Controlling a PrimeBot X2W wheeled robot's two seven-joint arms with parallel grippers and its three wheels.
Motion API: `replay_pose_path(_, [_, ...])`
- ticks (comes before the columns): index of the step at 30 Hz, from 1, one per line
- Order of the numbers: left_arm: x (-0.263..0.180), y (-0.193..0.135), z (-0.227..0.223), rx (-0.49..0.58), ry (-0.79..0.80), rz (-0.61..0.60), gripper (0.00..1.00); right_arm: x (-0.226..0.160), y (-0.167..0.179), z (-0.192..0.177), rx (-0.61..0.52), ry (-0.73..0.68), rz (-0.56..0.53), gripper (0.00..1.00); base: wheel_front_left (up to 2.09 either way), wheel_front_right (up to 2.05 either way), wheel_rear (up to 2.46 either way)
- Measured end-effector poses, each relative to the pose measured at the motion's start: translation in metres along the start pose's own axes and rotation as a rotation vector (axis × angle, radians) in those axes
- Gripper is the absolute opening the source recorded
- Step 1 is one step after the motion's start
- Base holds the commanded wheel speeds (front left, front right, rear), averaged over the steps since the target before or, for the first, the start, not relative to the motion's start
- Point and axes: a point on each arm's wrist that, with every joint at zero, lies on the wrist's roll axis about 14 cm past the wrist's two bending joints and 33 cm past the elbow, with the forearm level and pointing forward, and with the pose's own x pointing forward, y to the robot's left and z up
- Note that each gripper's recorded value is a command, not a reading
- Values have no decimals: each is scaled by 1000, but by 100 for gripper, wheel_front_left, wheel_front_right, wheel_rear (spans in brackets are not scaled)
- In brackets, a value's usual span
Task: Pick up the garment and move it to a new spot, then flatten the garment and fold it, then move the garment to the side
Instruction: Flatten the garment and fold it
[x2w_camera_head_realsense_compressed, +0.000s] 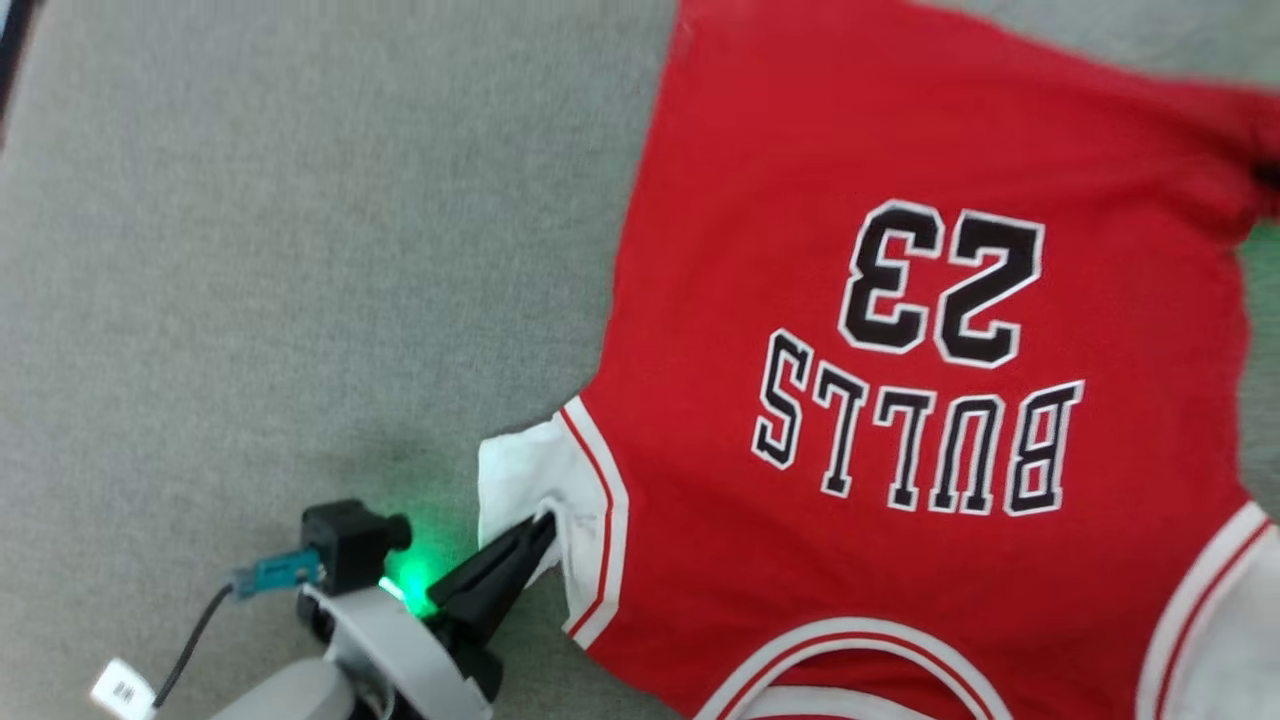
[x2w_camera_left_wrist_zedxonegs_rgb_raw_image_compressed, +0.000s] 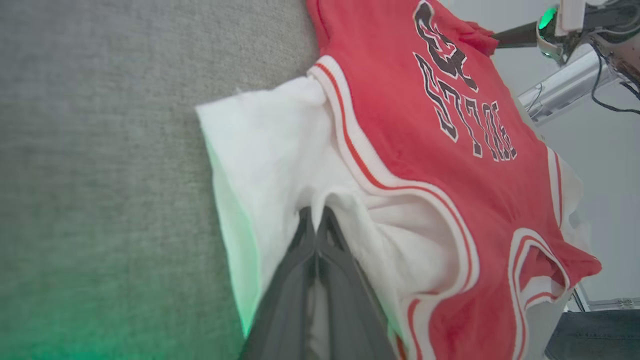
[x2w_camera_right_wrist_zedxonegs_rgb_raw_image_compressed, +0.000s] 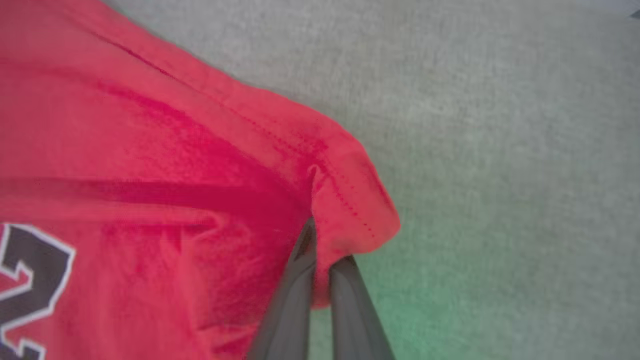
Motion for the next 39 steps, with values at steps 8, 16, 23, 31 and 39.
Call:
replay_pose_path(8, [-34,3,0,25,-21,50,0,-79,-6,-68,-49,25,49,0,0,0,0])
replay_pose_path(16, [-33,-15,15,46,-78,3,0,-140,-1,-187,-22,164,90,0,0,0,0])
replay_pose_path(23, [-21,-29,24,81,-93,-49,0,-165,65,-302,100,323,222,0,0,0,0])
replay_pose_path(31, [-15,-37,25,96,-87,-80,0,-167,102,-324,120,328,274,59,0,0,0])
replay_pose_path(39, [-17,-41,27,101,-93,-90,0,-179,56,-279,101,162,135,100,0,0,0])
